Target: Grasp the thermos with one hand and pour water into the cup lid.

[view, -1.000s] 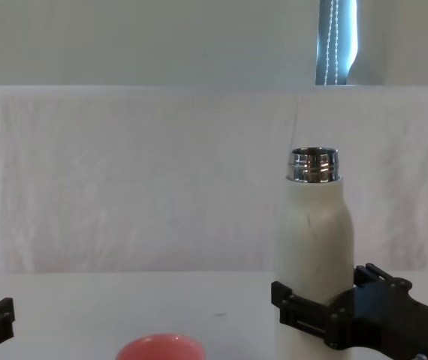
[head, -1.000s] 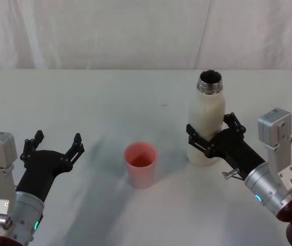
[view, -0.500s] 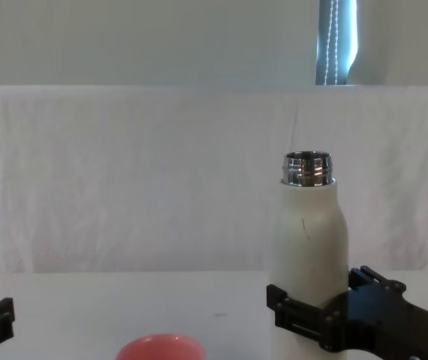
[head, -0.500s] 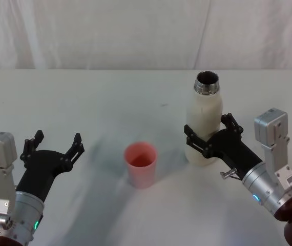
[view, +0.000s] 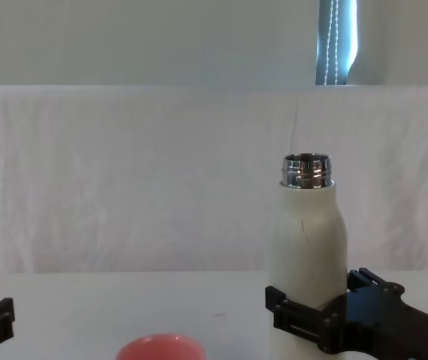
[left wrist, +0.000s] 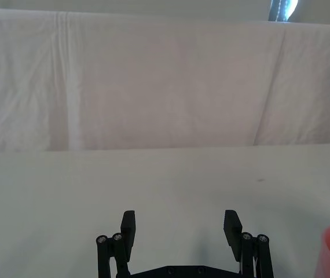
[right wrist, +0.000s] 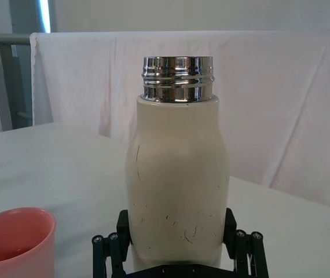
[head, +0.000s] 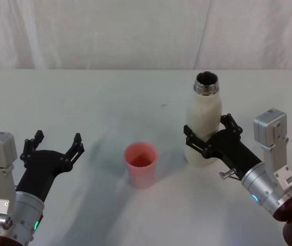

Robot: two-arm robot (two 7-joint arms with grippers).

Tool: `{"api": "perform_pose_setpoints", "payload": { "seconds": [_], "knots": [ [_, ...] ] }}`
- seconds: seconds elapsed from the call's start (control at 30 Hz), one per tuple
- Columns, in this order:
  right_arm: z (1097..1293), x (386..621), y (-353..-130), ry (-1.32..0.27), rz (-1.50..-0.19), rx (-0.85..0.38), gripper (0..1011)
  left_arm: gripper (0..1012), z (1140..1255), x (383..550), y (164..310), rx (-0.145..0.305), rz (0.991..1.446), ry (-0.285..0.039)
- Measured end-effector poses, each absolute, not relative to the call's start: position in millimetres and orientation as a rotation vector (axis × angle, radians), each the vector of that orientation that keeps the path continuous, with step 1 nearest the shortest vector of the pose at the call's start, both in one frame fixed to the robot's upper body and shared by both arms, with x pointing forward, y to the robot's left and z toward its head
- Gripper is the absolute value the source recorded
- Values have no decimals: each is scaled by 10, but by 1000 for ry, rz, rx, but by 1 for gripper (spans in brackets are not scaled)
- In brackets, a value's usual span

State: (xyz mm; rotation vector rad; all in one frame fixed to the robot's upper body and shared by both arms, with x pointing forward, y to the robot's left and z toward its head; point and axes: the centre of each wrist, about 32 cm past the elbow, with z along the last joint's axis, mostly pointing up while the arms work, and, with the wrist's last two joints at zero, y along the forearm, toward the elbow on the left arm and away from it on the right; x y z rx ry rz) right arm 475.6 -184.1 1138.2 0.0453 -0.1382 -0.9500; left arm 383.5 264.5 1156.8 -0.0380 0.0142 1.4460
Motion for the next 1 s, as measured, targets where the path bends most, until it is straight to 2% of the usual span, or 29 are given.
{"api": "perform_pose_setpoints", "payload": {
  "seconds": [0.43,0.57,1.0],
  "knots": [
    [11380,4755,-1841,-137,-951,47,951,1001,11568,3835,2645,-38,1446,14],
    [11381,4756,-1843,-137,-952,47,1003,1001,11568,3835,2645,-38,1446,14],
    [11381,4756,-1842,-137,-951,47,1003,1001,11568,3835,2645,-38,1446,14]
  ]
}}
